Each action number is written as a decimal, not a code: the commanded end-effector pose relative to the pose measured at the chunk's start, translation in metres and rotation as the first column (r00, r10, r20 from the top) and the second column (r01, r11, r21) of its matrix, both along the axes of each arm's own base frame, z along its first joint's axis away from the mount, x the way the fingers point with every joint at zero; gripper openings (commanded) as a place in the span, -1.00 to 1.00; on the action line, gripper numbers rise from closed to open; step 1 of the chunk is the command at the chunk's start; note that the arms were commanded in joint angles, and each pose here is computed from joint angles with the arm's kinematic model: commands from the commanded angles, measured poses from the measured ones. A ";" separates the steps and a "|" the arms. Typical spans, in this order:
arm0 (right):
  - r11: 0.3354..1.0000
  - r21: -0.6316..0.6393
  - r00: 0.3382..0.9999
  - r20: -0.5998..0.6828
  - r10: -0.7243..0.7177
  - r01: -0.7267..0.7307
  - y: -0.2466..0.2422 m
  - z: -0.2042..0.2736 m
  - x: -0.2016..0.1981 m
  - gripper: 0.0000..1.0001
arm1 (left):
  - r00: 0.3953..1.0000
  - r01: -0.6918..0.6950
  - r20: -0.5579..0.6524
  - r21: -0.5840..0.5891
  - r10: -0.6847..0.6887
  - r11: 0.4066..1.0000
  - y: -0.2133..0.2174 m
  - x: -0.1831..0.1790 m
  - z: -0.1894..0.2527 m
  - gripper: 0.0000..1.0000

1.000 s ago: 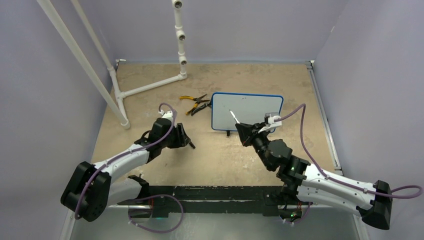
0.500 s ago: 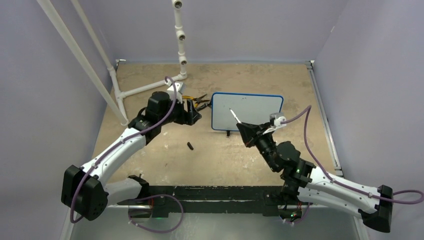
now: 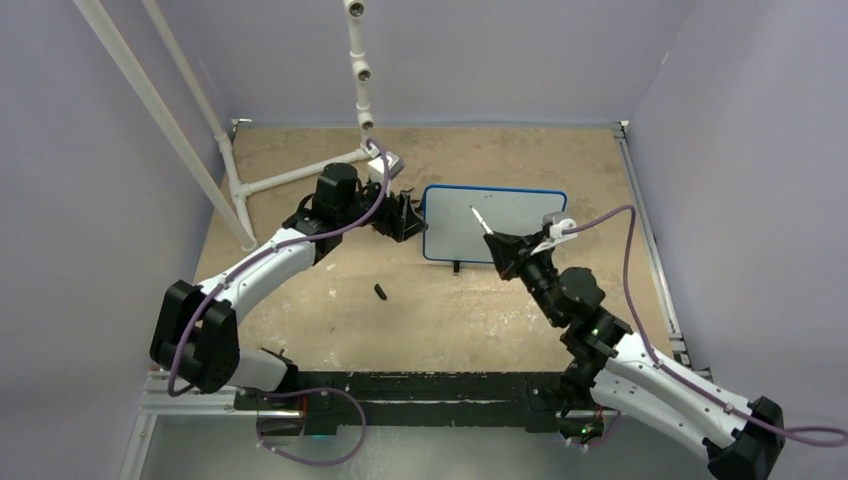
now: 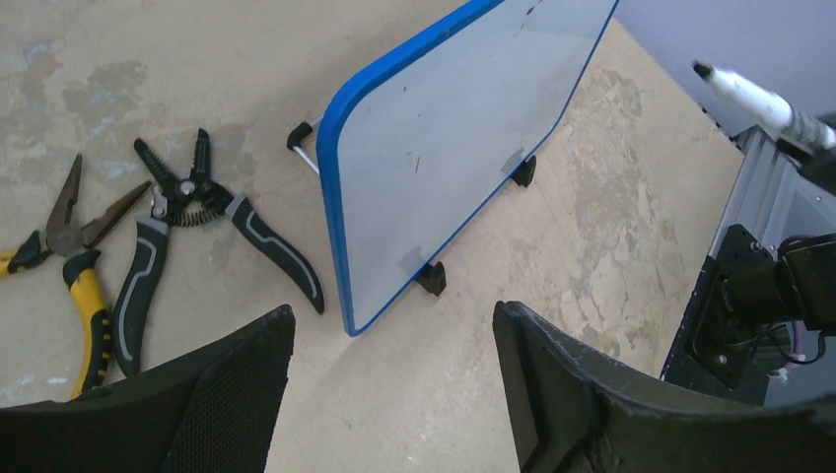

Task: Write a sentence on the whiteboard

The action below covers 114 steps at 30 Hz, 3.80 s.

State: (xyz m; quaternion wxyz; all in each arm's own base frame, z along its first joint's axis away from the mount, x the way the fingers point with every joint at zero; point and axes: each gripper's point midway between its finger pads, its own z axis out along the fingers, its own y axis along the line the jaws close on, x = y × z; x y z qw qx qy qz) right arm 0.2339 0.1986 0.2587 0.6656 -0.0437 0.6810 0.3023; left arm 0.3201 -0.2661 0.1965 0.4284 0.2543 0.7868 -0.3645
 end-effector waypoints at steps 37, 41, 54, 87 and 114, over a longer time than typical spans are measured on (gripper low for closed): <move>0.979 0.029 0.973 0.112 0.200 -0.204 0.005 0.016 -0.016 -1.00 | 0.976 0.215 0.053 -0.115 -0.210 0.970 -0.026 0.009 -0.022 -0.84; 0.980 0.025 0.975 0.110 0.192 -0.196 0.003 0.016 -0.015 -1.00 | 0.976 0.216 0.025 -0.125 -0.215 0.968 -0.025 -0.005 -0.027 -0.90; 0.990 0.048 0.984 0.123 0.127 -0.133 -0.006 0.020 -0.008 -1.00 | 0.977 0.203 0.077 -0.083 -0.197 0.976 -0.019 0.001 -0.007 -0.01; 0.991 0.031 0.988 0.093 0.126 -0.130 0.013 0.000 0.014 -1.00 | 0.968 0.251 0.028 -0.120 -0.250 0.960 -0.032 0.005 -0.020 -0.62; 0.991 -0.003 0.986 0.093 0.137 -0.137 0.042 -0.008 0.038 -1.00 | 0.970 0.245 0.046 -0.146 -0.241 0.959 -0.043 0.021 -0.021 -0.21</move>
